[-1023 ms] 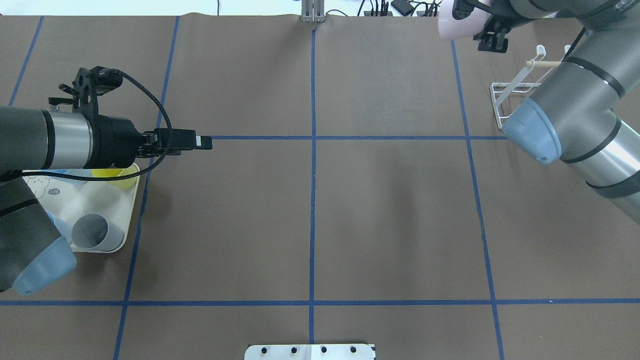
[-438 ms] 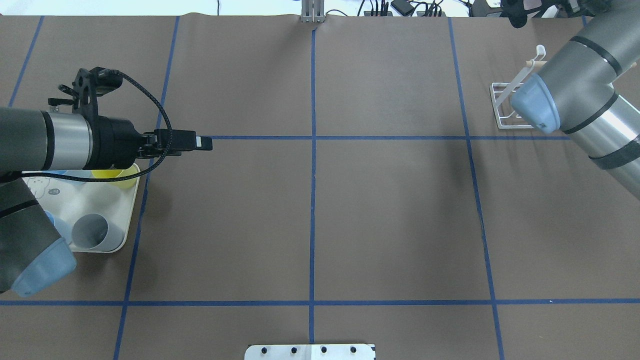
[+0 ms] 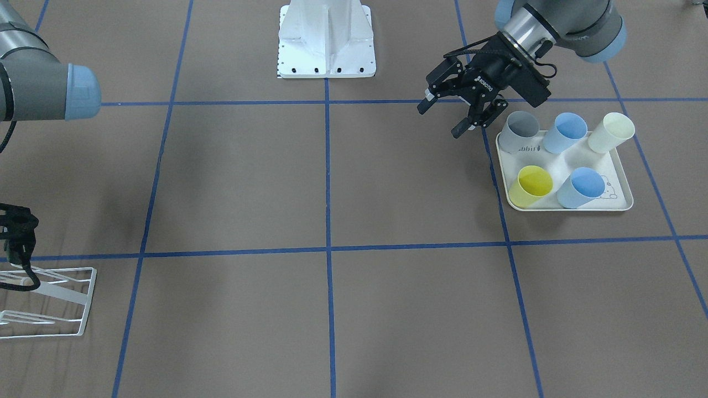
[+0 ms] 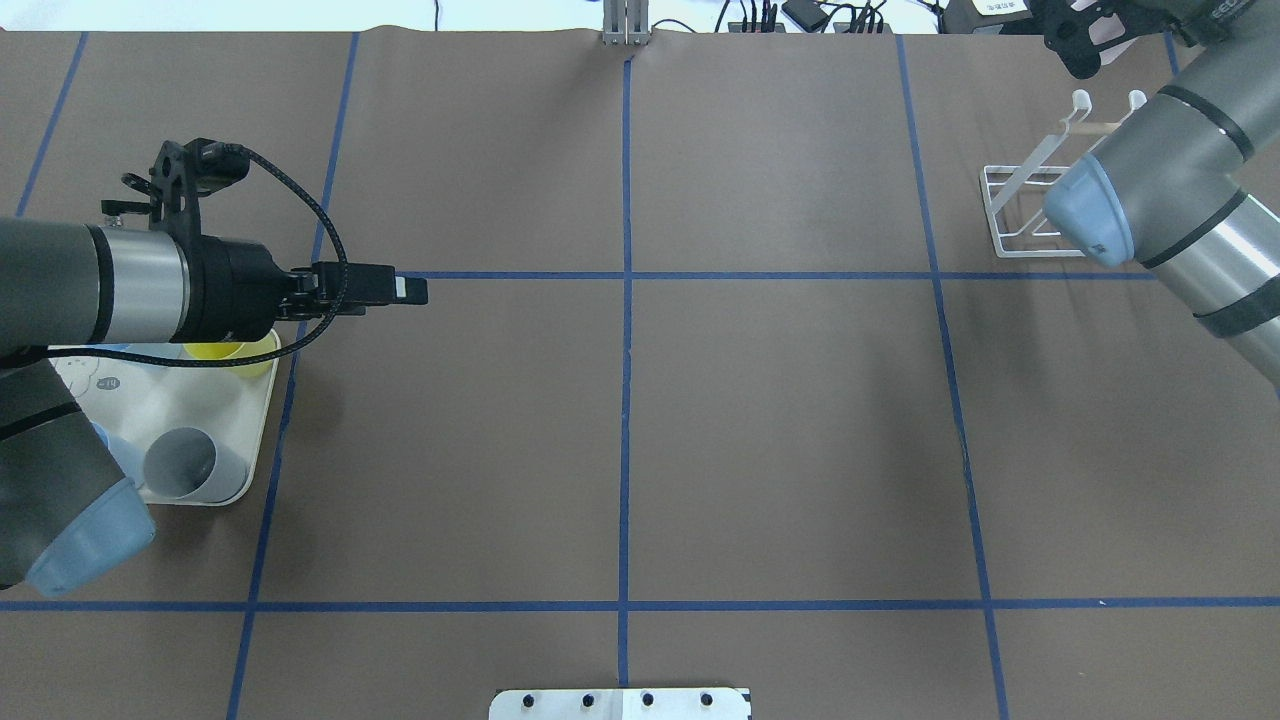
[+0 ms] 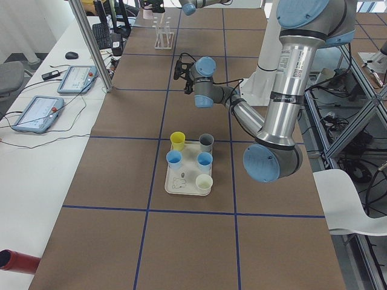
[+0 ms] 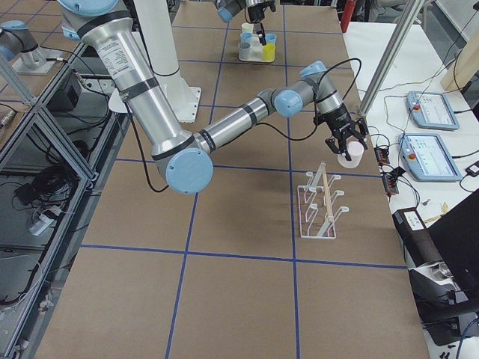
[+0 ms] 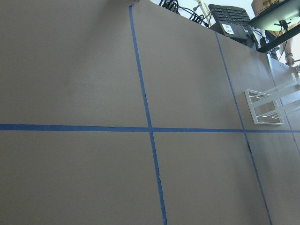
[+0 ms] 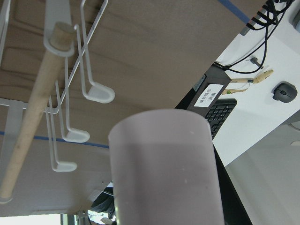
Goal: Transfer IKEA cup to right arm and place on rack
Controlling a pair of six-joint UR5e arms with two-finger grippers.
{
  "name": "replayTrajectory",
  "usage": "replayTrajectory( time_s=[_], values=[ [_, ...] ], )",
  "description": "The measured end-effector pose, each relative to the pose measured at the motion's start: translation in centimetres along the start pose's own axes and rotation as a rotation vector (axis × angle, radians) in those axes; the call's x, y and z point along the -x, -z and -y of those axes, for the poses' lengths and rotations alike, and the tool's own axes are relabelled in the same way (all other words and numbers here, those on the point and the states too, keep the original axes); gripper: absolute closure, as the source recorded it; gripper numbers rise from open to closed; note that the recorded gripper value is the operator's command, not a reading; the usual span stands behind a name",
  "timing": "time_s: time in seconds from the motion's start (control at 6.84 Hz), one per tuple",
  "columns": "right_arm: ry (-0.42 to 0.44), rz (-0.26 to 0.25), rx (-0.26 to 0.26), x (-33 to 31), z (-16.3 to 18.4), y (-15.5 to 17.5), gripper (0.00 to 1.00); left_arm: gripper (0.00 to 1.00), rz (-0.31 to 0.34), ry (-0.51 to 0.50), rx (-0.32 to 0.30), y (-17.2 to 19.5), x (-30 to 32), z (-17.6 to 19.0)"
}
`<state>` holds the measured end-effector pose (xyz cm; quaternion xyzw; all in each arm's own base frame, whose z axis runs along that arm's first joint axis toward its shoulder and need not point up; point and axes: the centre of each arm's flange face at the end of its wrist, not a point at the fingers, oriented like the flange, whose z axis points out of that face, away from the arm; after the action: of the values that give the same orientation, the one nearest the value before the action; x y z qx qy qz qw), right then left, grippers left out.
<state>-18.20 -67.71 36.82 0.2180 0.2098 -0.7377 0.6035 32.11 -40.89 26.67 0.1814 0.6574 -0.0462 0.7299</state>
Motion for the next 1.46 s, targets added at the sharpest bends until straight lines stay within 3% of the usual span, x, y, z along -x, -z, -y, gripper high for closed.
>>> replayTrajectory(
  time_s=[0.44, 1.46],
  values=[
    [0.005, 0.007, 0.028, 1.2, 1.4, -2.8, 1.0, 0.0, 0.001, 0.001, 0.002, -0.1, 0.1, -0.1],
    [0.049, 0.012, 0.065, 2.9, 5.0, -3.7, 1.0, 0.0, 0.0, 0.002, 0.001, 0.0, 0.0, 0.0]
  ],
)
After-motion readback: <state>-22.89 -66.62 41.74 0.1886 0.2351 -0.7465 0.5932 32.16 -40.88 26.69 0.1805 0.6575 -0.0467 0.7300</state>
